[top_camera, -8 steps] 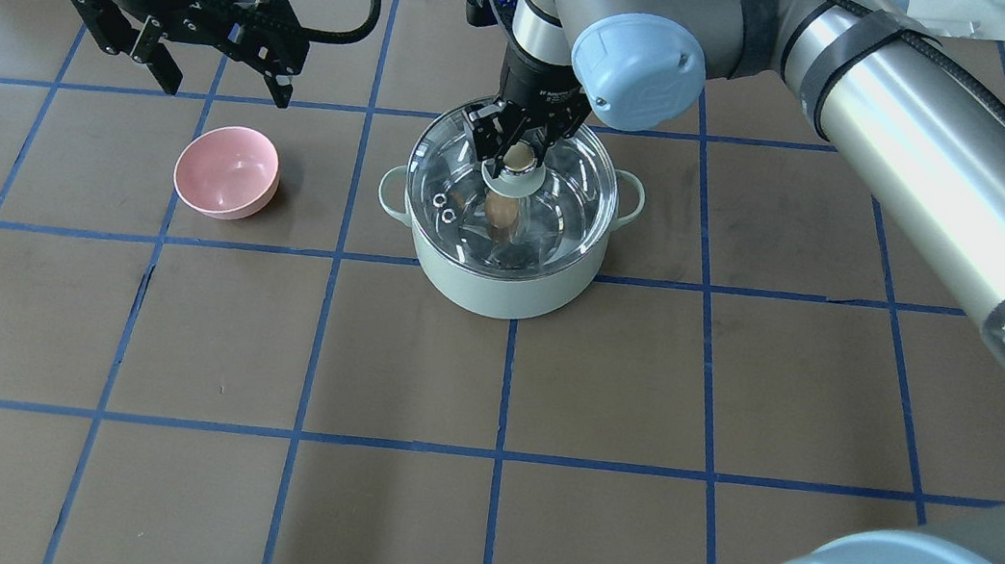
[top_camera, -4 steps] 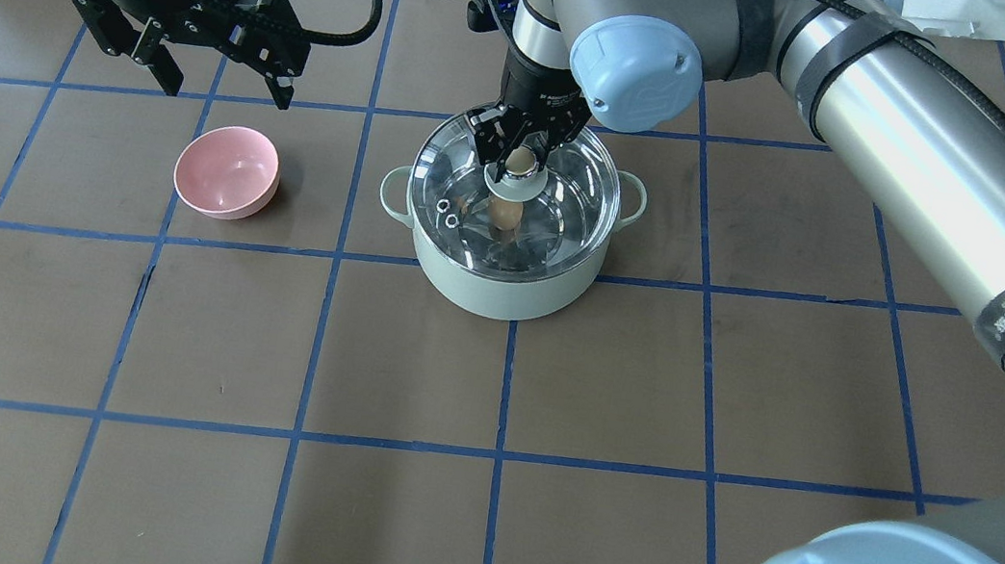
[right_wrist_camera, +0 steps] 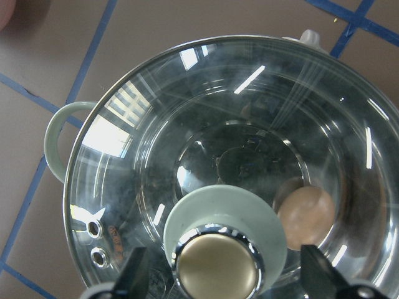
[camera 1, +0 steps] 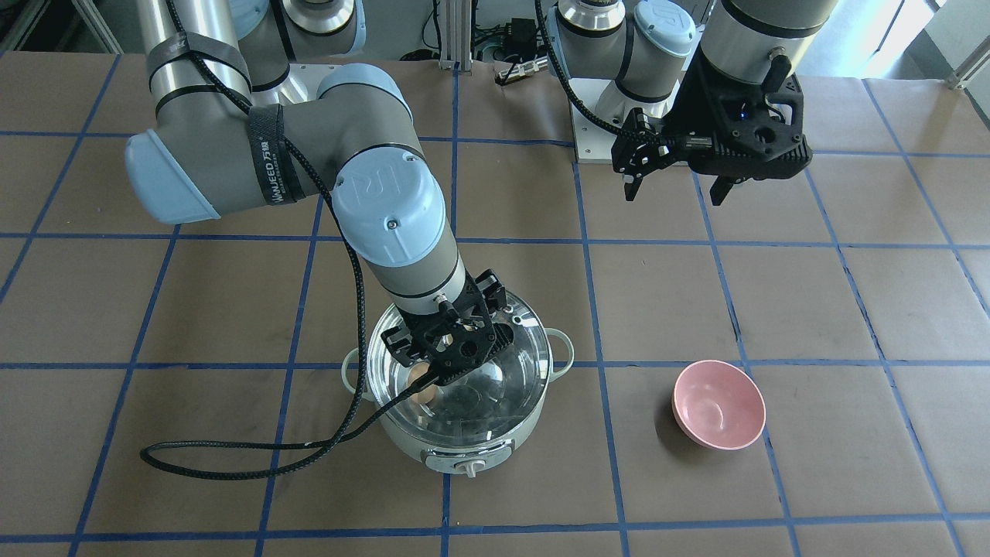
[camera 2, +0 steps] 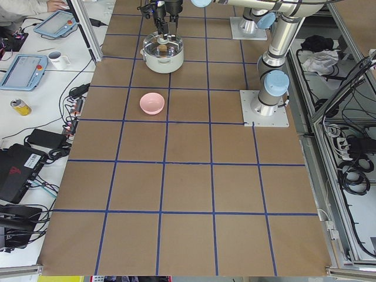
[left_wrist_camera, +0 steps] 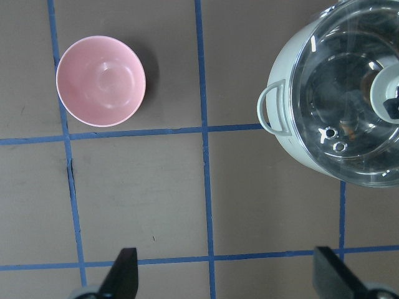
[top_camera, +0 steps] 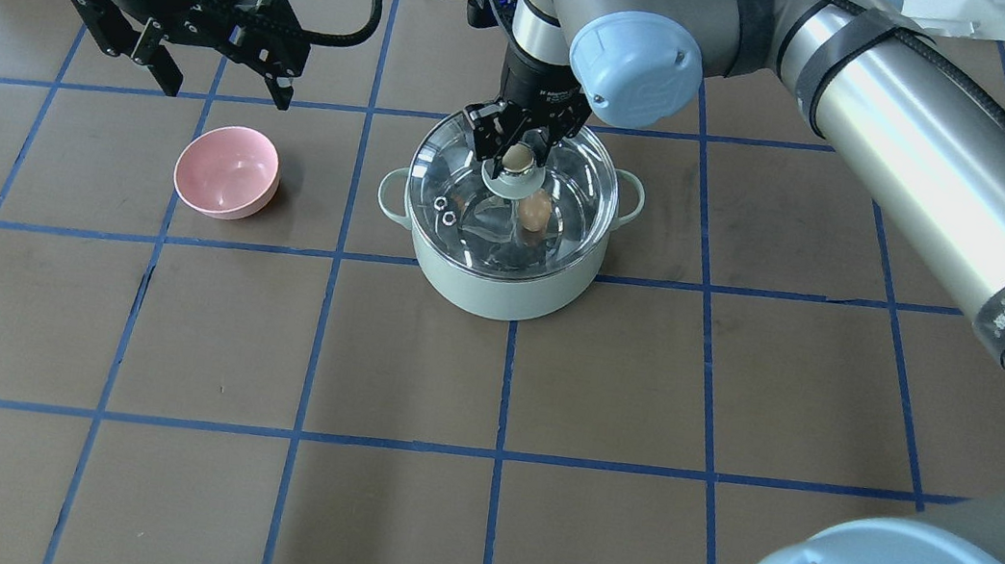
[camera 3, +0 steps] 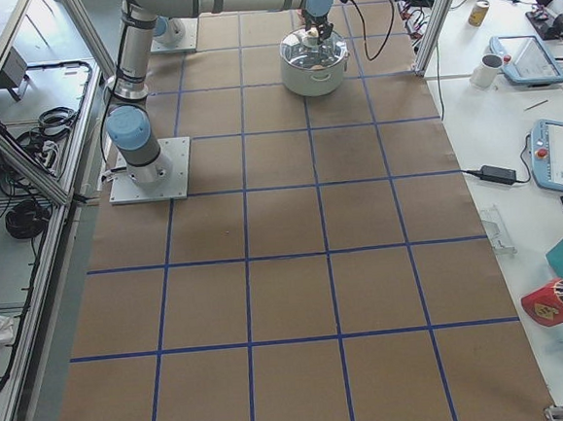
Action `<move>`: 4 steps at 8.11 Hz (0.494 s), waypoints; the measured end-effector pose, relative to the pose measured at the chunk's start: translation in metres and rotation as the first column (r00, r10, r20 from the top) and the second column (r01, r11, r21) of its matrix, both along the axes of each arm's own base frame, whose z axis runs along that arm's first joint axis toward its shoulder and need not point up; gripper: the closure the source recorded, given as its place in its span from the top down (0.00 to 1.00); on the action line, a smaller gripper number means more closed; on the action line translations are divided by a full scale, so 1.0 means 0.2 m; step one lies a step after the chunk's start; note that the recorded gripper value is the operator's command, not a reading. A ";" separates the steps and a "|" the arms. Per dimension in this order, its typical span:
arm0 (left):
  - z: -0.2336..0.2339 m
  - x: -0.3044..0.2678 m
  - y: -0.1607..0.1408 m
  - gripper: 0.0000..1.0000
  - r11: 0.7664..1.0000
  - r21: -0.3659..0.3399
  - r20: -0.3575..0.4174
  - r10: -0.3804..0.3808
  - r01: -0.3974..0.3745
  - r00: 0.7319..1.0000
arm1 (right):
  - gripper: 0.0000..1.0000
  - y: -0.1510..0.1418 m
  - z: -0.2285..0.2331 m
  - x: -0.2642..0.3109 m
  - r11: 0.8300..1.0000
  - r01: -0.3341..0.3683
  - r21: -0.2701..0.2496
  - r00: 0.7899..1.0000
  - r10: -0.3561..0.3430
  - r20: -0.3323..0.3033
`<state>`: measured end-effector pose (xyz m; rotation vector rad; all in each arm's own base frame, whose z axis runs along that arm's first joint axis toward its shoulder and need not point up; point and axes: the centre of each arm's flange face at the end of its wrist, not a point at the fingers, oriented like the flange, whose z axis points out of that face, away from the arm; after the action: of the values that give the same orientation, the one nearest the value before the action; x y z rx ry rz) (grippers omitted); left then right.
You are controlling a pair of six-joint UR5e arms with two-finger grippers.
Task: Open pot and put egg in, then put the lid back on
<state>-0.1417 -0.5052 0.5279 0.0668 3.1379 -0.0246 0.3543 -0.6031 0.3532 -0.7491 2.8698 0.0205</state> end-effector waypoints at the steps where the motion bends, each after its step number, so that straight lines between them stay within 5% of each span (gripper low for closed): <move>1: 0.00 0.00 0.00 1.00 1.000 0.000 0.000 0.000 0.000 1.000 | 1.00 0.00 0.01 0.00 1.000 0.010 0.002 1.000 -0.010 0.003; 4: 0.00 0.00 0.00 1.00 1.000 0.000 0.001 0.000 0.000 1.000 | 1.00 0.07 0.15 -0.06 0.999 0.030 0.015 0.999 -0.030 -0.014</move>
<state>-0.1416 -0.5051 0.5279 0.0667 3.1372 -0.0246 0.3427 -0.5883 0.3823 -0.7058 2.8903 0.0436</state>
